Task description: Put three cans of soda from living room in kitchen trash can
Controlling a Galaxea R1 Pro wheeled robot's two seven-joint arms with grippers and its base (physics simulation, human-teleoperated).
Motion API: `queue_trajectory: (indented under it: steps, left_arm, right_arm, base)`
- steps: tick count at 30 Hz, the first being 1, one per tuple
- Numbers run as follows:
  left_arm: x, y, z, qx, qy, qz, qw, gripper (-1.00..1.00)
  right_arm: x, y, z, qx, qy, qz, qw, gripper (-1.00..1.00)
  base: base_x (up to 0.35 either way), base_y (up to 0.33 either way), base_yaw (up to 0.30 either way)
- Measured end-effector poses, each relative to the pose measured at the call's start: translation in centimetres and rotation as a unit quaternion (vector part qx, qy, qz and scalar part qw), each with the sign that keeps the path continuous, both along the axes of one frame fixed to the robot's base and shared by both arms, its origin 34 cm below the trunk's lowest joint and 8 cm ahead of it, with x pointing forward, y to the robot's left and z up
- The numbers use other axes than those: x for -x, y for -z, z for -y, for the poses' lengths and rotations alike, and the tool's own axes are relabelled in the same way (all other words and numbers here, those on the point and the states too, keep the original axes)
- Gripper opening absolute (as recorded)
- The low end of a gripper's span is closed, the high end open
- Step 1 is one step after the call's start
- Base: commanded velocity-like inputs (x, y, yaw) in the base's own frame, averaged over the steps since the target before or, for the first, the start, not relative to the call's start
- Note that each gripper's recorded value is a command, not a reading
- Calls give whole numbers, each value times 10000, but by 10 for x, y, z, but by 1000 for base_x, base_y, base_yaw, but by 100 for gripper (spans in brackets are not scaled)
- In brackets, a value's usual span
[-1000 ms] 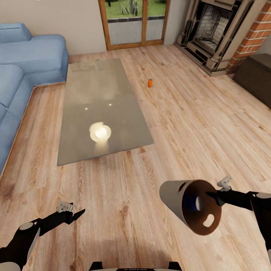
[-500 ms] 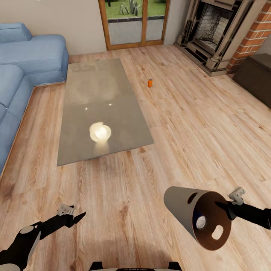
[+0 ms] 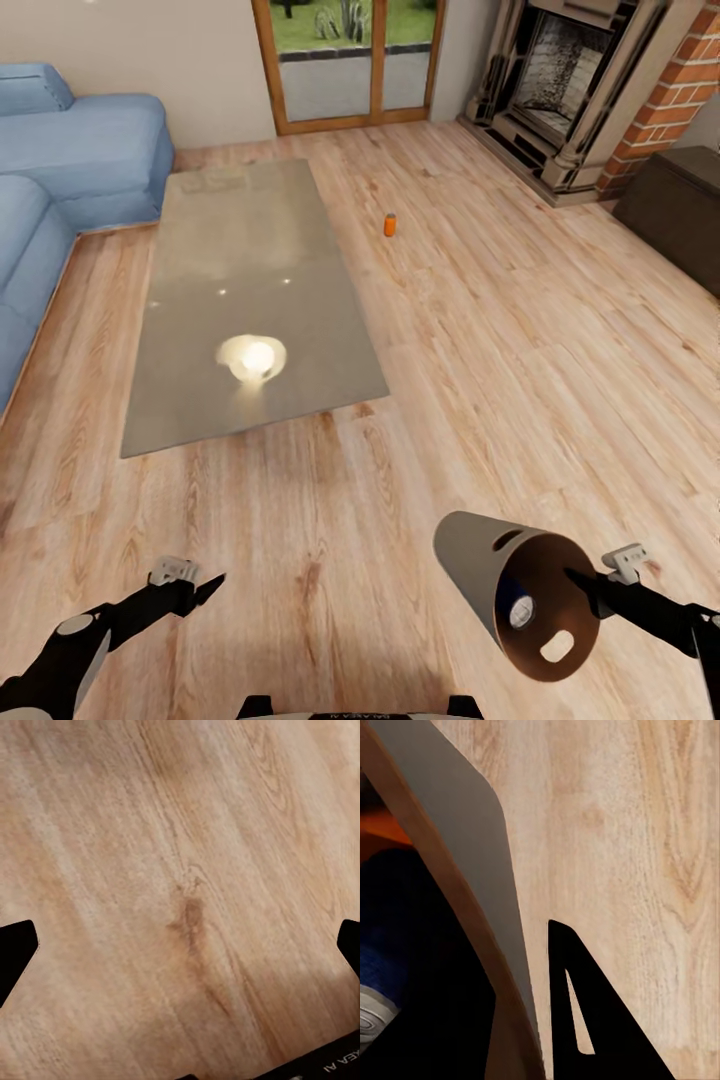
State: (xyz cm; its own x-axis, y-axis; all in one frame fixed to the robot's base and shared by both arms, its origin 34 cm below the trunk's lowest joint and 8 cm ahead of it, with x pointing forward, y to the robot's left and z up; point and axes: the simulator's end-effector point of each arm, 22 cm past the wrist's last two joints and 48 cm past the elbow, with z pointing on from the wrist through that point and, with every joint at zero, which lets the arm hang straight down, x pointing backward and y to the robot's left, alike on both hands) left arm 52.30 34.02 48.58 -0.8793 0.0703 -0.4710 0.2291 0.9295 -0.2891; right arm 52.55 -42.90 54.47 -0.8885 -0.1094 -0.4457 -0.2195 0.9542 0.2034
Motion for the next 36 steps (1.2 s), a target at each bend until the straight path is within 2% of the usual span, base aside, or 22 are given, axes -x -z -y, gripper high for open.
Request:
queue_trajectory:
  steps: [5,12,36]
  left_arm:
    - [0,2,-4,-88,-51,0,9999,100]
    - [0,3,2,-64,-63,-4,10000,100]
    - [-5,3,9,-127,-131,54,9998,100]
  right_arm:
    - [4,4,-3,-32,50,-45,10000,-100]
    - [7,8,-8,-63,-44,23,10000,-100]
    - [4,5,-11,-93,-24,79,9999,-100]
  base:
    - [128,-295,0]
    - [120,-299,0]
    - [95,-304,0]
